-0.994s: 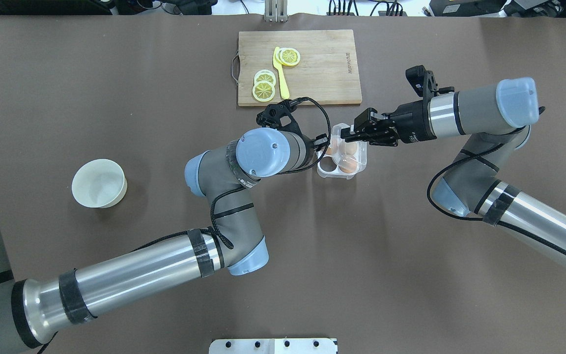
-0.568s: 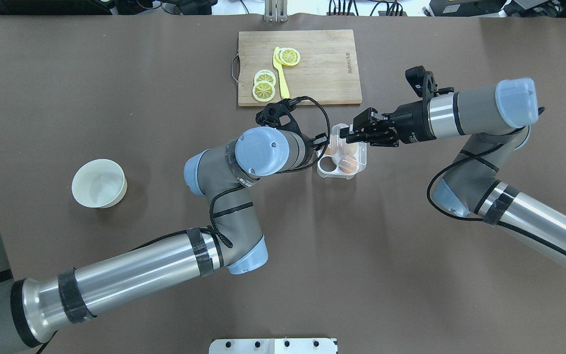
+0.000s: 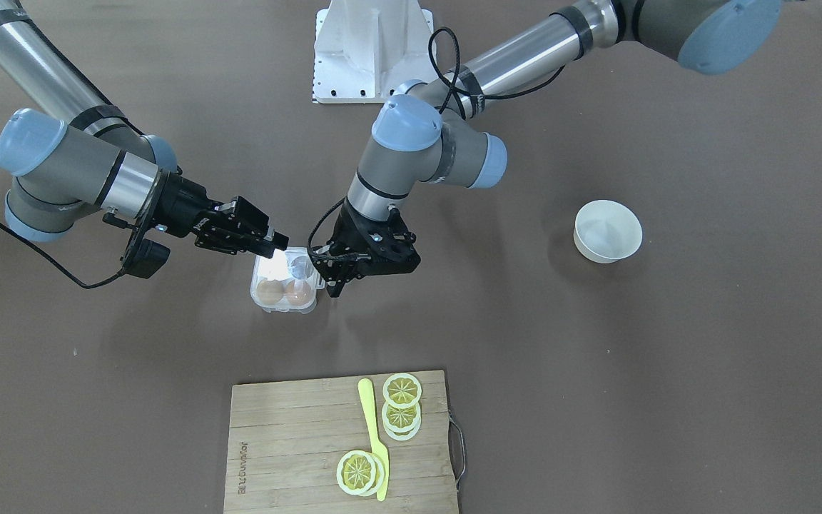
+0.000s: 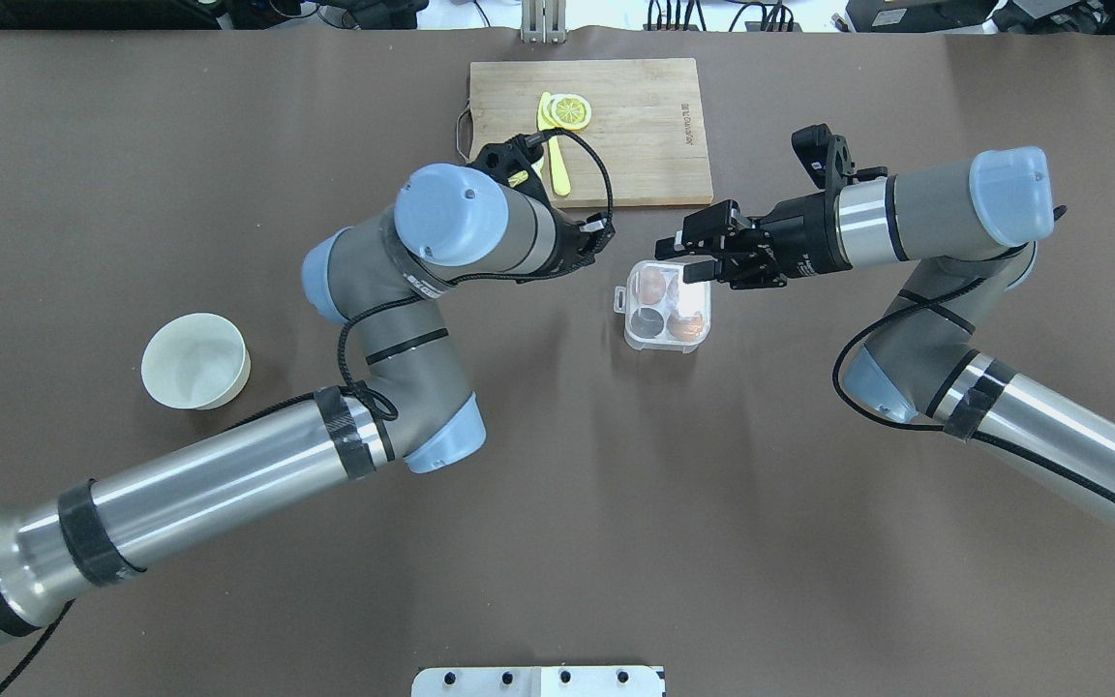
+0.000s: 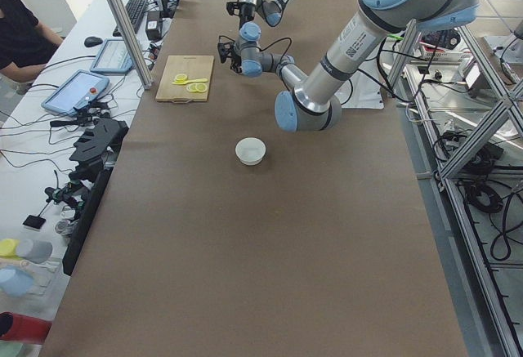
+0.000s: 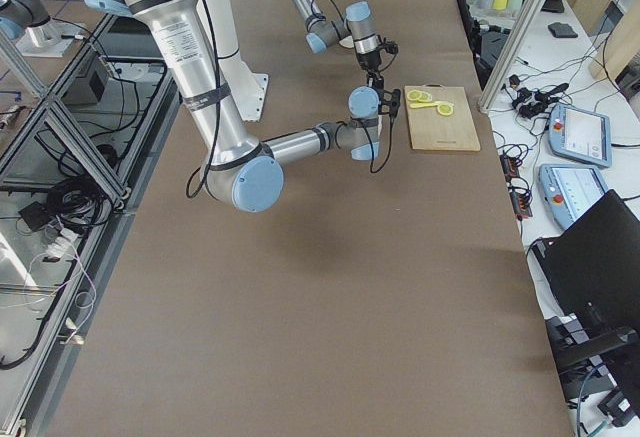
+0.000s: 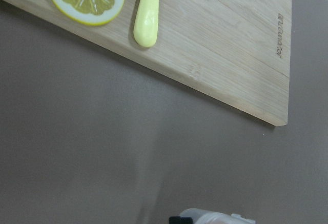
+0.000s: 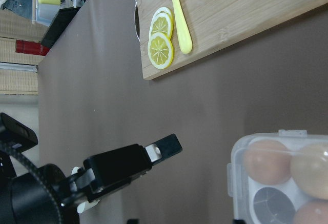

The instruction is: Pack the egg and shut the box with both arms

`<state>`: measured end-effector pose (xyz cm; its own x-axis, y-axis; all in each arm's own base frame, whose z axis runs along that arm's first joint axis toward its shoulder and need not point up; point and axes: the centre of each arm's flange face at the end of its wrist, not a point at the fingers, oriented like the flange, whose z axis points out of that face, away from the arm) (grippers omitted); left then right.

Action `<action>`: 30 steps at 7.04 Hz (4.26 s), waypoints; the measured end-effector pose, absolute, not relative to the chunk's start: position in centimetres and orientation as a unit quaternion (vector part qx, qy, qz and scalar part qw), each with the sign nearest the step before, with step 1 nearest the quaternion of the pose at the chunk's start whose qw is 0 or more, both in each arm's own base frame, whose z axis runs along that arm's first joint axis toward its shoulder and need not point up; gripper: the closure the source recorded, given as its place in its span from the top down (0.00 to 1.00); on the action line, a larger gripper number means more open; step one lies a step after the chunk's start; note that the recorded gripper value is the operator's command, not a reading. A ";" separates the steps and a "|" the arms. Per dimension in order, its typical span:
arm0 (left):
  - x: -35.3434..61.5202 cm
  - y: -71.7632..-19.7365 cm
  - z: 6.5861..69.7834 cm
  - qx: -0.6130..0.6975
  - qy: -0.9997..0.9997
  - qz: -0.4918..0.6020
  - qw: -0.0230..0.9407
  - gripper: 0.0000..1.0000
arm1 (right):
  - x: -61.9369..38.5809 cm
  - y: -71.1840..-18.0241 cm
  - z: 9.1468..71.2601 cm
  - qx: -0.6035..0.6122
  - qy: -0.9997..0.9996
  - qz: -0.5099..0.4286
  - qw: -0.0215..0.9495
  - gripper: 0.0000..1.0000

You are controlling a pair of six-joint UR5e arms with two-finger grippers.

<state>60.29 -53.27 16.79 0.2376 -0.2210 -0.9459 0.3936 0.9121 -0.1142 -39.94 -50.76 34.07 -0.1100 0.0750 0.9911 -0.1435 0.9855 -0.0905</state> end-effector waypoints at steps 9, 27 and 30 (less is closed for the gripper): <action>30.8 -52.6 21.0 0.133 0.494 -0.194 0.837 0.99 | -19.7 -52.2 41.8 0.081 -0.642 0.097 0.756 1.00; -5.8 -48.8 62.0 0.038 0.369 0.044 0.927 0.99 | 6.0 -48.6 65.0 -0.007 -0.396 -0.083 0.915 1.00; -5.8 -48.9 62.5 0.041 0.361 0.046 0.931 0.99 | 6.0 -48.6 65.0 -0.006 -0.395 -0.083 0.915 1.00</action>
